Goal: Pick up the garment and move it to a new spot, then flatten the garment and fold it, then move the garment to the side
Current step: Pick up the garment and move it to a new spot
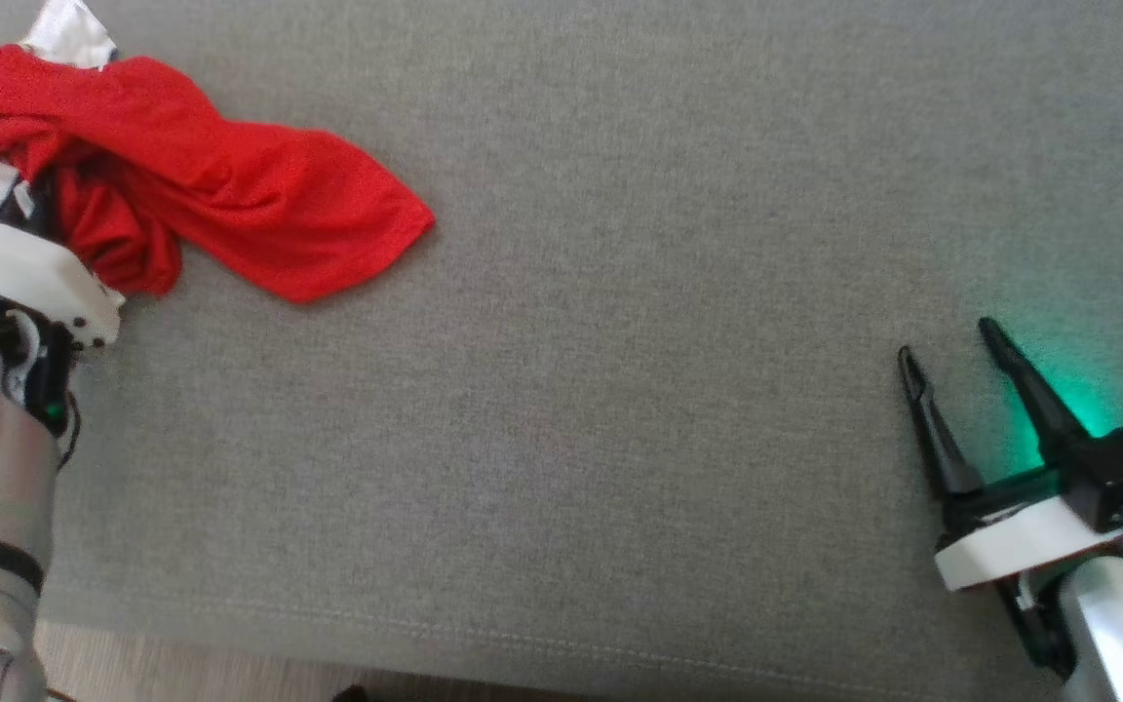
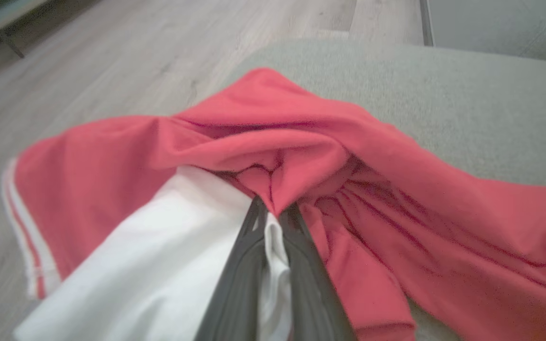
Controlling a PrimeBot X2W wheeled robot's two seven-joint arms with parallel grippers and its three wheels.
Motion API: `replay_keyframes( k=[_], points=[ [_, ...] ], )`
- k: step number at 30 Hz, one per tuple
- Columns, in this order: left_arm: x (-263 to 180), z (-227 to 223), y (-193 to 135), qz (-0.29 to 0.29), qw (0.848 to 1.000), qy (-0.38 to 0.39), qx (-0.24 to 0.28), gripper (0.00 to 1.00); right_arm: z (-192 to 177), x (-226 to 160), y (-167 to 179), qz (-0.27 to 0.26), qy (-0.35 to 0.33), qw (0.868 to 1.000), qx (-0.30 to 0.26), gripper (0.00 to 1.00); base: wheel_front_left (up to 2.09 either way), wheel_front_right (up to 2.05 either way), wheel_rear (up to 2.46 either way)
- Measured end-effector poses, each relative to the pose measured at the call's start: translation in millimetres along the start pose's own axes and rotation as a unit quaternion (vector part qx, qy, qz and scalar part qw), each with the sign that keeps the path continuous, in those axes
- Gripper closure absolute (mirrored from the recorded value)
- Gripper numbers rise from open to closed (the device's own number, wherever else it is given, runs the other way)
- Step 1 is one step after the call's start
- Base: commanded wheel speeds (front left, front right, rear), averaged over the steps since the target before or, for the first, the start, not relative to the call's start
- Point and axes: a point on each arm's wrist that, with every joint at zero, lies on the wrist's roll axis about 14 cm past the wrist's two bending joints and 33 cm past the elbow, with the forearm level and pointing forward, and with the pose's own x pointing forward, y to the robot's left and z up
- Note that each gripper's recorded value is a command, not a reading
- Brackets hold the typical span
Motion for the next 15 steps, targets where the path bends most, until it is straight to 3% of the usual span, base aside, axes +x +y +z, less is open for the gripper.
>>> replay_keyframes(
  k=[6,11,15],
  points=[
    [-18,76,8,-0.014,0.994,-0.108,0.028,1.00,26,-9,18,0.002,-0.028,1.000,0.007,0.00,0.00,0.00,0.00],
    [-52,161,6,-0.033,0.972,-0.228,0.048,1.00,51,-26,30,-0.009,-0.060,0.998,0.021,0.00,0.00,0.00,0.00],
    [-83,193,-9,-0.061,0.955,-0.282,0.067,1.00,62,-49,37,-0.023,-0.078,0.996,0.028,0.00,0.00,0.00,0.00]
  ],
)
